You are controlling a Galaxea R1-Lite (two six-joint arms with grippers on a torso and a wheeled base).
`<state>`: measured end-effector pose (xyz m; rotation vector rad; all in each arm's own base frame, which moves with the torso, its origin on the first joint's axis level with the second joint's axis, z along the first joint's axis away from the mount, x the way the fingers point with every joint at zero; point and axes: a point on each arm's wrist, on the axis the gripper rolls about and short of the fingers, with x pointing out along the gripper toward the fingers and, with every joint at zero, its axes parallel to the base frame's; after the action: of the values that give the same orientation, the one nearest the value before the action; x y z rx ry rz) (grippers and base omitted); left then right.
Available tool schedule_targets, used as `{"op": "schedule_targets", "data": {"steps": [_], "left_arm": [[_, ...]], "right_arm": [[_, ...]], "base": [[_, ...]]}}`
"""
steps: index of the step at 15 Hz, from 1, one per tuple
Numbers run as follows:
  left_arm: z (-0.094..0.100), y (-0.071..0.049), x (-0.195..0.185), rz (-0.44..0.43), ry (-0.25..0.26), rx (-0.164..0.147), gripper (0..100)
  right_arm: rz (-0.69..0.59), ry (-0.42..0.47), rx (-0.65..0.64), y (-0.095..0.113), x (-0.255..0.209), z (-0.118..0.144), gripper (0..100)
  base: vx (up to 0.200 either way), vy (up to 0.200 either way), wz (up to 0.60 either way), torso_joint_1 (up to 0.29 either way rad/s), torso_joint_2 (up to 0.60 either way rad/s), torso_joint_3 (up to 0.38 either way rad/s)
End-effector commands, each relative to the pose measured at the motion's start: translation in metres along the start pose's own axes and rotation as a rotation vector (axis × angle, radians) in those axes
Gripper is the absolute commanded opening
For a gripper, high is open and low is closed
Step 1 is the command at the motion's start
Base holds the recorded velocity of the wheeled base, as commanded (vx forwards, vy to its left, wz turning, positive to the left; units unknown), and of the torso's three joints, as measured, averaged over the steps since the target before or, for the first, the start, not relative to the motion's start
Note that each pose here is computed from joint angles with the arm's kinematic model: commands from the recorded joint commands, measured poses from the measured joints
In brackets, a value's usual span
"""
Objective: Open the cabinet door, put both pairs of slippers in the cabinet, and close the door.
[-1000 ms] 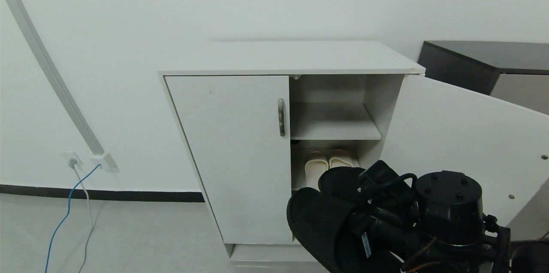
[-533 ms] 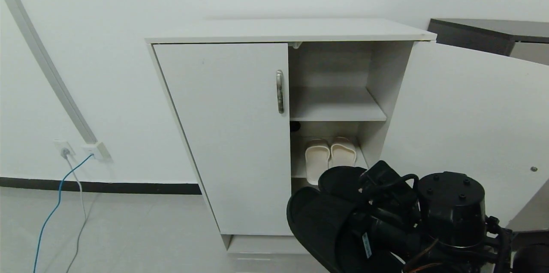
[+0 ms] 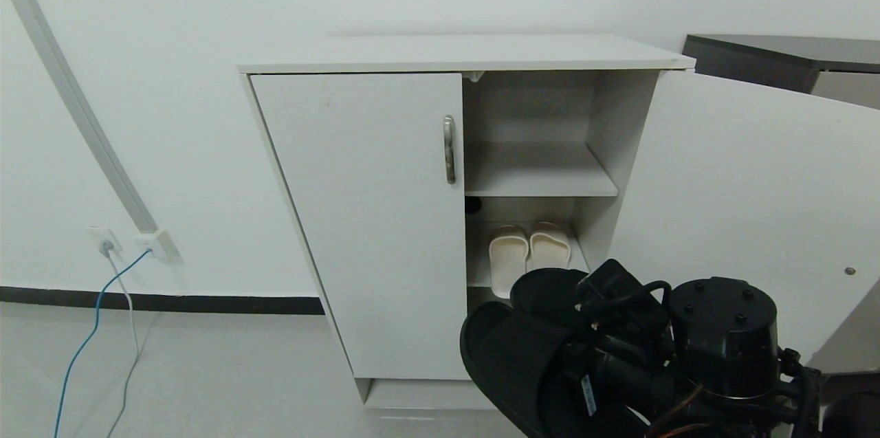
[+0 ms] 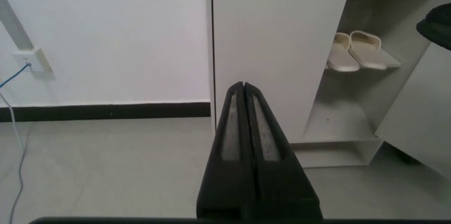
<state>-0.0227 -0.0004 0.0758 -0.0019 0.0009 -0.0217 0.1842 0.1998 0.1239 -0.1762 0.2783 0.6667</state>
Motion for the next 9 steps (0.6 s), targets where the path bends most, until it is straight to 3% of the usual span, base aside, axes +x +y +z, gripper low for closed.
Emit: {"op": "schedule_targets", "data": {"steps": [1, 7, 9], "left_arm": [[0.0002, 0.0, -0.0001, 0.0, -0.001, 0.0, 0], [0.0002, 0.0, -0.0001, 0.0, -0.001, 0.0, 0], [0.0003, 0.0, -0.0001, 0.0, -0.002, 0.0, 0]], "right_arm": [[0.001, 0.003, -0.001, 0.0003, 0.0006, -0.0006, 0], [0.015, 0.002, -0.001, 0.0005, 0.0, -0.001, 0], [0.016, 0.005, -0.002, 0.001, 0.0001, -0.0017, 0]], "base": [[0.0, 0.0, 0.0, 0.0, 0.0, 0.0], [0.0, 0.0, 0.0, 0.0, 0.0, 0.0], [0.0, 0.0, 0.0, -0.002, 0.19, 0.144]]}}
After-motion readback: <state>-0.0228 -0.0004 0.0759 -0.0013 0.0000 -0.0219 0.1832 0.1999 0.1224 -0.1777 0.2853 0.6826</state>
